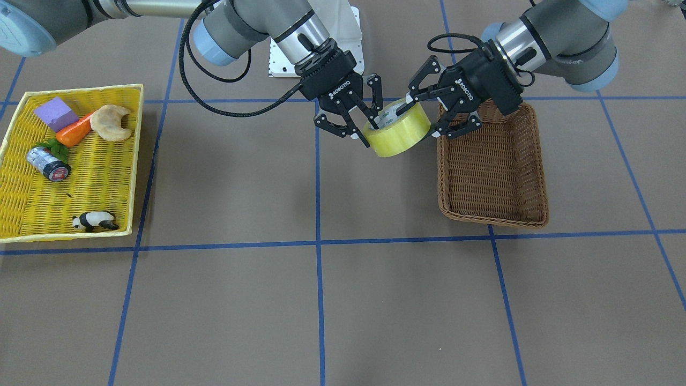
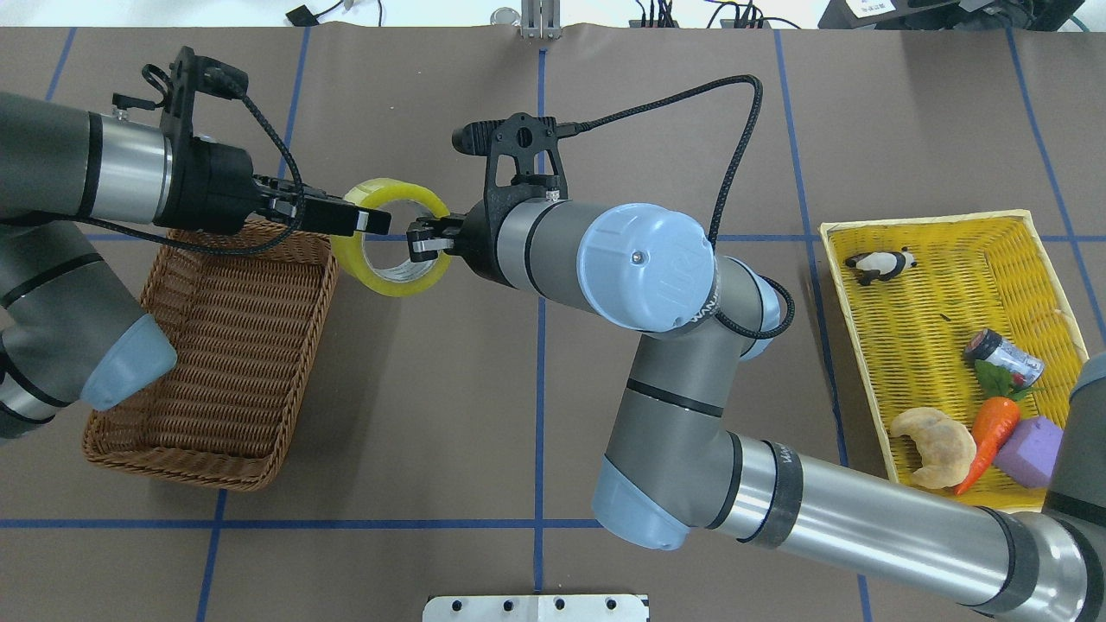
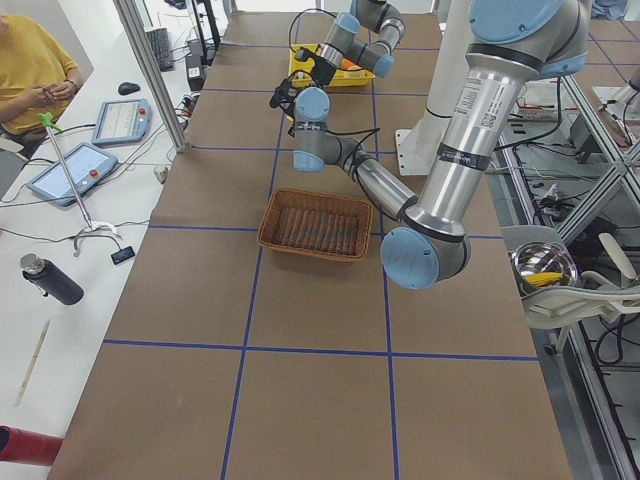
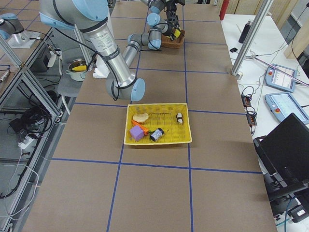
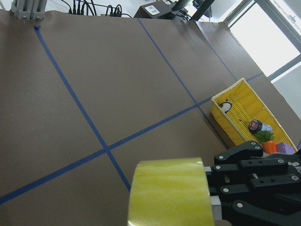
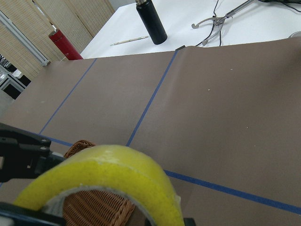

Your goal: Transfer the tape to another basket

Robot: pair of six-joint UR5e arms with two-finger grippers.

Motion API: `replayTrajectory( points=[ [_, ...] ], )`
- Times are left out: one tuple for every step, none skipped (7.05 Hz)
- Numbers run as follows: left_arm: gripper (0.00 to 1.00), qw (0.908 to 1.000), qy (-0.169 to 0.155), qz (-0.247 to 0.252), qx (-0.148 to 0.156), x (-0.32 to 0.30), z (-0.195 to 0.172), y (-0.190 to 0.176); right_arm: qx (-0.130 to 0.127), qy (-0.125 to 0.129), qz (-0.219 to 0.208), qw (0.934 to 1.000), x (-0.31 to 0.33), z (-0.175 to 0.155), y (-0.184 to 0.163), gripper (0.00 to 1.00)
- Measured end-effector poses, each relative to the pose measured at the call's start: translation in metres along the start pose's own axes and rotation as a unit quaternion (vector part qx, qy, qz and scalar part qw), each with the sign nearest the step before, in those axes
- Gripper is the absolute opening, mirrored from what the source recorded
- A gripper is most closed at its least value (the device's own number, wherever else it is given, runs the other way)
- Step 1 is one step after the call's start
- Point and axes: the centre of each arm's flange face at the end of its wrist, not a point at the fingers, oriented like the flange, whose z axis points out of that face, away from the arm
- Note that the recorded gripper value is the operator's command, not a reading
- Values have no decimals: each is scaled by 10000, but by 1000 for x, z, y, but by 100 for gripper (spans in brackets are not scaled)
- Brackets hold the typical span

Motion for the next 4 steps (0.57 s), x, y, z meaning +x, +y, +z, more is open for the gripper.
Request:
replayTrajectory(
  points=[
    [0, 10000, 4, -16, -12, 0, 1, 0, -5, -15, 17, 10000, 0, 0, 2, 100],
    [0, 10000, -4, -28, -28, -1, 2, 1, -5, -53, 44, 10000, 0, -2, 4, 100],
    [0, 10000, -24, -40, -47, -4, 4, 2, -19, -115, 67, 9999, 0, -7, 4, 100],
    [0, 10000, -47, -46, -65, -7, 6, 3, -78, -176, 88, 9998, 2, -13, 7, 100]
  ],
)
